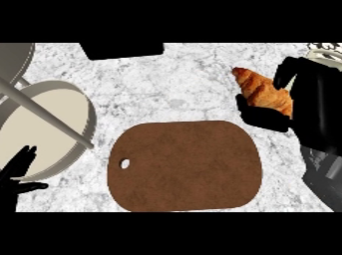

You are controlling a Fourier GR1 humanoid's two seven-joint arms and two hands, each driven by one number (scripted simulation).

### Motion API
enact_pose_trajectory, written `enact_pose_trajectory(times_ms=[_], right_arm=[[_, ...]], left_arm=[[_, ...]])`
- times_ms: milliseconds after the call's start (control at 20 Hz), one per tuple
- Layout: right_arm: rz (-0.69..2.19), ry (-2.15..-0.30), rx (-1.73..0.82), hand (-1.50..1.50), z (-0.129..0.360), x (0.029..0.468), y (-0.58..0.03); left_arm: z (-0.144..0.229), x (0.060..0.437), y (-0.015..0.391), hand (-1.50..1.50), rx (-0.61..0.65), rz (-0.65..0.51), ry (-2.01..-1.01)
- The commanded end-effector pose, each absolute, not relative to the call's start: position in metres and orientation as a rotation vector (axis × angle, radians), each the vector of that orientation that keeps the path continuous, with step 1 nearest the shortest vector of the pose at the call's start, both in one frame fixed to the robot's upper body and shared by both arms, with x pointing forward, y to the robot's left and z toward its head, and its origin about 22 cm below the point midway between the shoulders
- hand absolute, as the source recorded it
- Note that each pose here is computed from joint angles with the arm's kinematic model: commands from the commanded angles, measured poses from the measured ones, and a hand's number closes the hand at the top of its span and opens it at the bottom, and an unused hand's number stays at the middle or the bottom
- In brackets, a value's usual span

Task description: Pick the croissant from the cutting board and place it in the pot

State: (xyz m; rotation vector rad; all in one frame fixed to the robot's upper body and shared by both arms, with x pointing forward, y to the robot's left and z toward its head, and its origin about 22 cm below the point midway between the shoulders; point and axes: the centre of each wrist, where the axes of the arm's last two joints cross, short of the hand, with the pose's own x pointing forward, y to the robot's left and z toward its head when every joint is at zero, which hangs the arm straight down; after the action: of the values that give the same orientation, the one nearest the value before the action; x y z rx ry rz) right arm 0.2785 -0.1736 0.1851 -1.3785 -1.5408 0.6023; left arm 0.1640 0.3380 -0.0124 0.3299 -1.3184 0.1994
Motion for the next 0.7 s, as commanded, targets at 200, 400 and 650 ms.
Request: enact_pose_trajectory(times_ms=[200,400,650], right_arm=[[0.529,-1.453,-1.437,1.5,0.182,0.275,-0.25],[0.513,-1.426,-1.443,1.5,0.177,0.278,-0.285],[0.51,-1.433,-1.427,1.5,0.165,0.28,-0.318]], left_arm=[[0.052,0.219,0.315,0.0,0.237,0.155,-1.7],[0.052,0.221,0.313,0.0,0.227,0.151,-1.717],[0.055,0.228,0.303,0.0,0.197,0.134,-1.721]])
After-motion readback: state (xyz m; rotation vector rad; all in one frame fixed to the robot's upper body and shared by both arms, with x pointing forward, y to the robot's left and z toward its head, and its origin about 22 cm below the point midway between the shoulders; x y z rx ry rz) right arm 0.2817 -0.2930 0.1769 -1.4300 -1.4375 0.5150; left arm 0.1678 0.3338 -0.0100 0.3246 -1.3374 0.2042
